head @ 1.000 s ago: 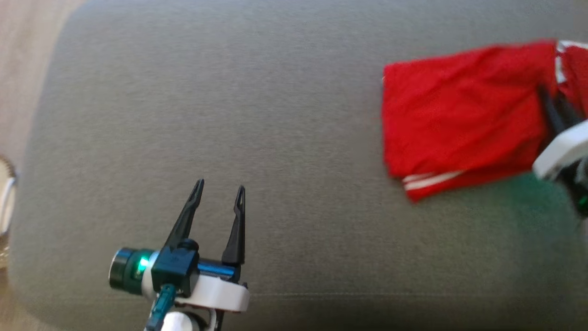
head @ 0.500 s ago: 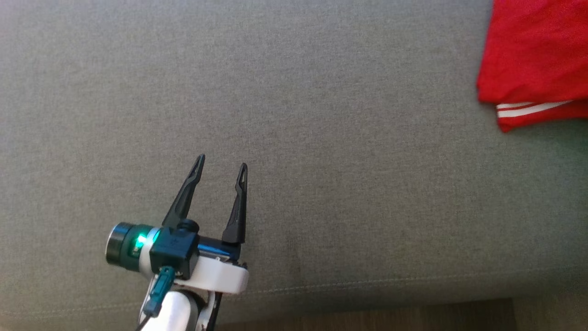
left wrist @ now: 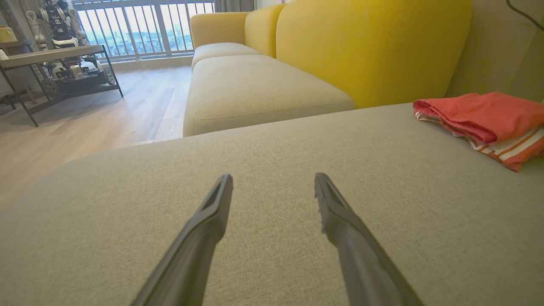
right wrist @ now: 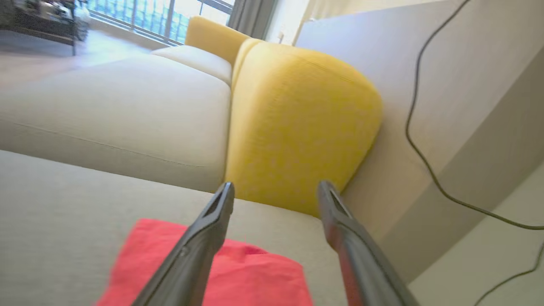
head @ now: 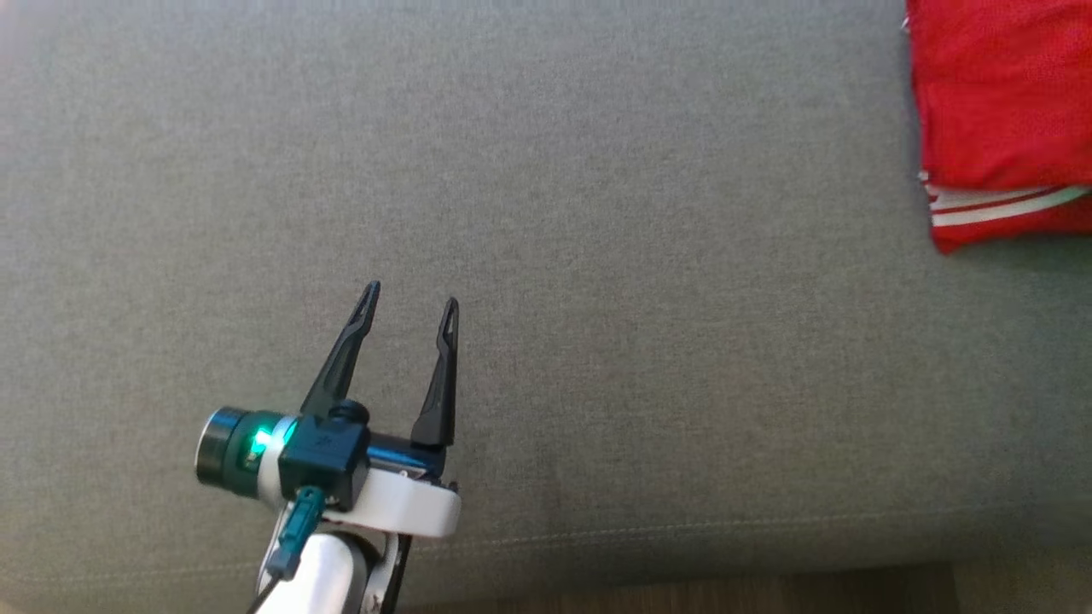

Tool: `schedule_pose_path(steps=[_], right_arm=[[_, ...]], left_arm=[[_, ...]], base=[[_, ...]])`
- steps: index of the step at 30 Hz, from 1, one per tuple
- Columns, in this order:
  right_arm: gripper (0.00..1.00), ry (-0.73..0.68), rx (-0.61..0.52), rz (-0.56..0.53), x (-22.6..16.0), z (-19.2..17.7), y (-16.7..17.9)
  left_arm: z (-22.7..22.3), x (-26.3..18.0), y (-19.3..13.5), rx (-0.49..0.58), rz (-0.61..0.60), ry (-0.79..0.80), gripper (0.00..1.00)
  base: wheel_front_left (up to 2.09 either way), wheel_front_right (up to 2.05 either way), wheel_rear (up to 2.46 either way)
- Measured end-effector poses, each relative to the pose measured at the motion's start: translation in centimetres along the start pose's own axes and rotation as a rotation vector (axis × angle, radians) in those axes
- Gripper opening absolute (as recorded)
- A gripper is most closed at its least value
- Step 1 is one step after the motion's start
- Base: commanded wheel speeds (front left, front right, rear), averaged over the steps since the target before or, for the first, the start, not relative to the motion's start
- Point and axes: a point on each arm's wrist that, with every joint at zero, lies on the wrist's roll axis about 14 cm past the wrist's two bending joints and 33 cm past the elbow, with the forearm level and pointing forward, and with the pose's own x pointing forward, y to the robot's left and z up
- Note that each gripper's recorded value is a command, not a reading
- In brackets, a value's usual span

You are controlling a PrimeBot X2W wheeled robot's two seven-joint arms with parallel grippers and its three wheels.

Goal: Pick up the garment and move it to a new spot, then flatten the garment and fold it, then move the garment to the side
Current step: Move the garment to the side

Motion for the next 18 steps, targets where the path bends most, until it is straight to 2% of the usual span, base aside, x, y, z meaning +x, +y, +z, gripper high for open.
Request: schedule_pose_path(steps=[4,7,13,18], right_arm=[[1.00,-0.027,0.084,0.093,-3.4,0.2,5.2],[1.00,-0.042,0.157,0.149,-6.2,0.4,7.8],[1.00,-0.126,0.280,0.235,-10.3,3.2,10.4],[1.00,-0.137,0.355,0.264,-13.8,3.7,10.9]], left_arm=[[1.1,-0.4,0.2,-0.018,0.019,-0.026,1.00],[1.8,-1.1,0.8,-0.046,0.057,-0.040,1.00],[4.1,-2.4,2.0,-0.125,0.121,-0.097,1.00],[5.4,-3.9,2.2,-0.121,0.141,-0.132,1.00]], base=[[0.00,0.00,0.00],[0.00,0.00,0.00],[0.00,0.00,0.00],[0.00,0.00,0.00]])
